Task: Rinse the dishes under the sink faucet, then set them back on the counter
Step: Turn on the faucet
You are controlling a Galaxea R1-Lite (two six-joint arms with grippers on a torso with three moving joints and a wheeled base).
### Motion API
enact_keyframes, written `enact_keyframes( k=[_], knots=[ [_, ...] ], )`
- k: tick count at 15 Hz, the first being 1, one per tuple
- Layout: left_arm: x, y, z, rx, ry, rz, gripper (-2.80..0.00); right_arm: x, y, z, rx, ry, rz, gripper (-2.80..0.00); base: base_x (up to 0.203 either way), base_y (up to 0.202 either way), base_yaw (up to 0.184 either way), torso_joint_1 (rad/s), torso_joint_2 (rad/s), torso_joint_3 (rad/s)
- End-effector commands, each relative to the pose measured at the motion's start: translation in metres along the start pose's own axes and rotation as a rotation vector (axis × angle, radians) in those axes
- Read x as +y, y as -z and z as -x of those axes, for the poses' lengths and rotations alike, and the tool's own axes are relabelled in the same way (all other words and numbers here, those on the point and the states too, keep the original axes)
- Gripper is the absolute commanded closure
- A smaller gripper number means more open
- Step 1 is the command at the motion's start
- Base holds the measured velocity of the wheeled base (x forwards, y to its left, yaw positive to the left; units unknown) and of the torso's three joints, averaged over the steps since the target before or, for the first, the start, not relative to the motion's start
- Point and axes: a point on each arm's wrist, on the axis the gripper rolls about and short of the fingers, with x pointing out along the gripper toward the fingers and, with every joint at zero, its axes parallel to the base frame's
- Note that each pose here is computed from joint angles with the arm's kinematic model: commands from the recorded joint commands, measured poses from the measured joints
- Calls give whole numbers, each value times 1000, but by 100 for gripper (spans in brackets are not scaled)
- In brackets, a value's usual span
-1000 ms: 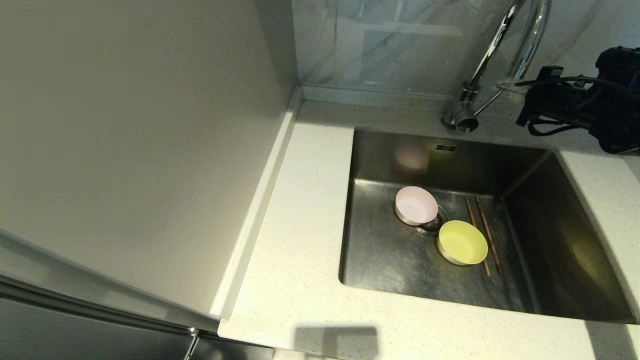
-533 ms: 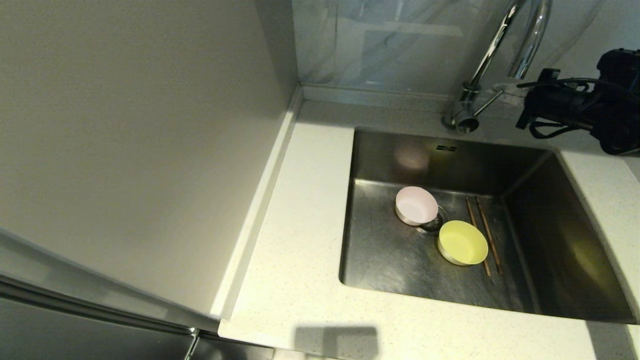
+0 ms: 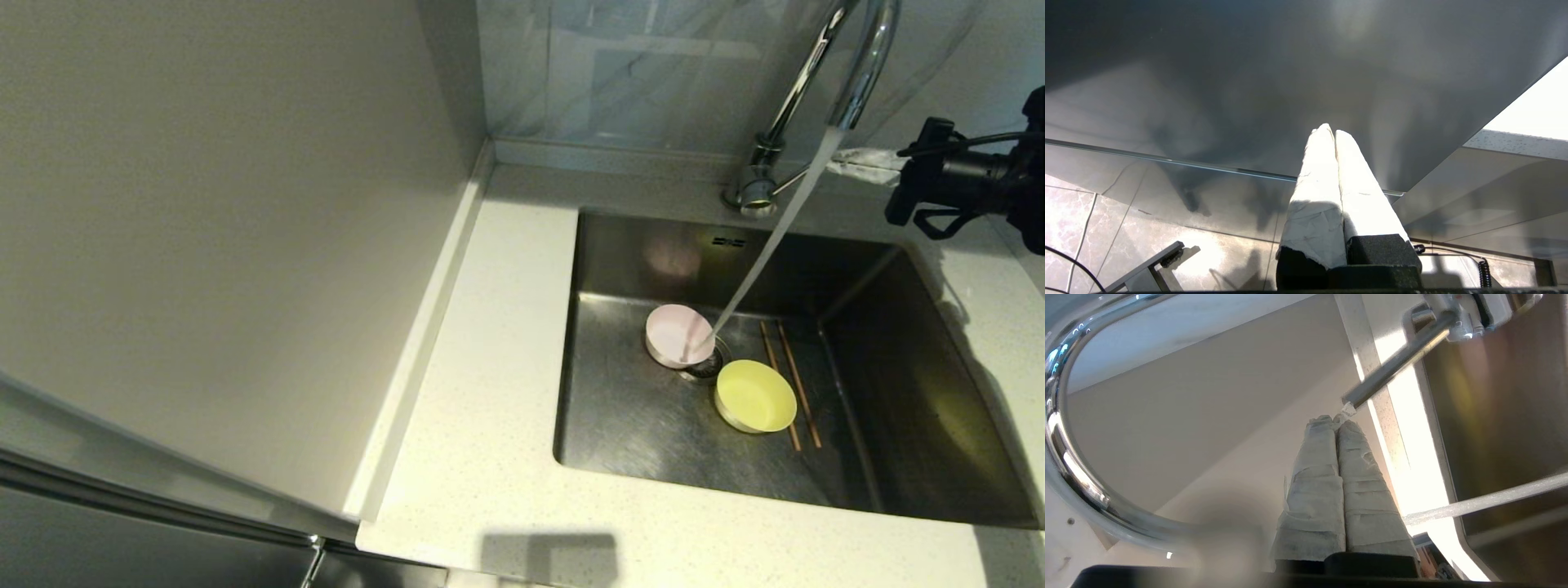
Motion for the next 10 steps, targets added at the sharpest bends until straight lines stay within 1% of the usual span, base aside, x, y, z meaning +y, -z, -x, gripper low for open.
enact_keyframes(
  k=[1,3,4,5,6,7,9,10],
  knots=[
    [0,0,0,-4,0,1,0,-1,-2,3,-91,-7,-13,0,0,0,0,0,0,0],
    [0,0,0,-4,0,1,0,-1,-5,4,-246,-23,-6,0,0,0,0,0,0,0],
    [0,0,0,-4,0,1,0,1,-6,5,-318,-29,16,0,0,0,0,0,0,0],
    [0,0,0,-4,0,1,0,4,-7,9,-390,-31,58,0,0,0,0,0,0,0],
    [0,0,0,-4,0,1,0,8,-7,15,-465,-27,112,0,0,0,0,0,0,0],
    [0,0,0,-4,0,1,0,17,-6,27,-515,-16,183,0,0,0,0,0,0,0],
    [0,0,0,-4,0,1,0,22,-4,41,-557,58,339,0,0,0,0,0,0,0],
    [0,0,0,-4,0,1,0,21,-3,46,-572,126,436,0,0,0,0,0,0,0]
  ],
)
